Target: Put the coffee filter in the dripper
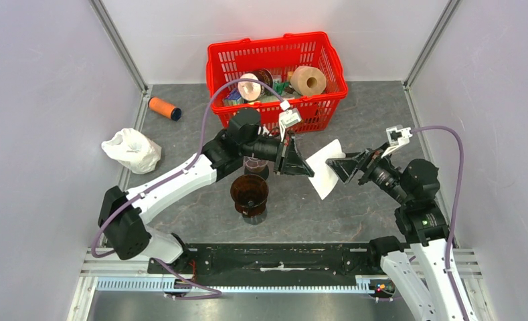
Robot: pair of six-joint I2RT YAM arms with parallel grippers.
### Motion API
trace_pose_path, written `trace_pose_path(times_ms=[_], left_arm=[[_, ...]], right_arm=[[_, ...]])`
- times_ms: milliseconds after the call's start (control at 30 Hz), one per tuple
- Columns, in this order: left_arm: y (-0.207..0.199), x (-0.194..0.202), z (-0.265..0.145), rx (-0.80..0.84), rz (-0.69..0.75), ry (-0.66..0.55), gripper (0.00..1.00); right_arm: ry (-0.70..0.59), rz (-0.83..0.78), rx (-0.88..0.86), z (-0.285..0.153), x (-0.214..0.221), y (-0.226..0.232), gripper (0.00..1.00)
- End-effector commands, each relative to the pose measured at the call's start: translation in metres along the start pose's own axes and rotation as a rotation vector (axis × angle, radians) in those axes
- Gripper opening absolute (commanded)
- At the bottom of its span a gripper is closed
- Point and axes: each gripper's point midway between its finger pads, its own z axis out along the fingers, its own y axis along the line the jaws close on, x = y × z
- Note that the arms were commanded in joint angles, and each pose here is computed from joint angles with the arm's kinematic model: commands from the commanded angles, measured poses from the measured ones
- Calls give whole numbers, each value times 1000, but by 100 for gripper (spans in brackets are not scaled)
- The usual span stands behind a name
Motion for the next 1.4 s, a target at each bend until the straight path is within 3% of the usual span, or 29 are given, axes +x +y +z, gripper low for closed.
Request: trace_pose_path(times_ms=[0, 200, 467, 667, 767, 967, 1033, 1100, 1200, 1367], left_arm=[[-24, 8, -13, 86, 202, 37, 2], [-24, 13, -23, 58, 330, 44, 2], [-44, 20, -29, 187, 443, 69, 2], [-45, 21, -29, 191, 442, 72, 2], [-44, 19, -29, 193, 470, 72, 2], [-27, 16, -25, 108, 481, 77, 2], [-23, 14, -24, 91, 474, 83, 11], [-24, 12, -22, 102, 463, 85, 35], [-27, 11, -18, 144, 440, 92, 69], [-28, 8, -11, 193, 408, 103, 74]], right_arm=[[-3, -54, -70, -10, 0, 16, 96], [-81, -169, -160, -41, -1, 42, 97], [24, -196, -430, -48, 12, 84, 92], [31, -200, -469, -39, 4, 88, 86], [31, -184, -539, -37, 1, 97, 72], [75, -168, -585, -40, 5, 103, 19], [84, -162, -589, -40, 6, 104, 8], [94, -156, -591, -40, 6, 103, 2], [104, -148, -591, -37, 6, 103, 0], [104, -139, -584, -31, 1, 101, 0]])
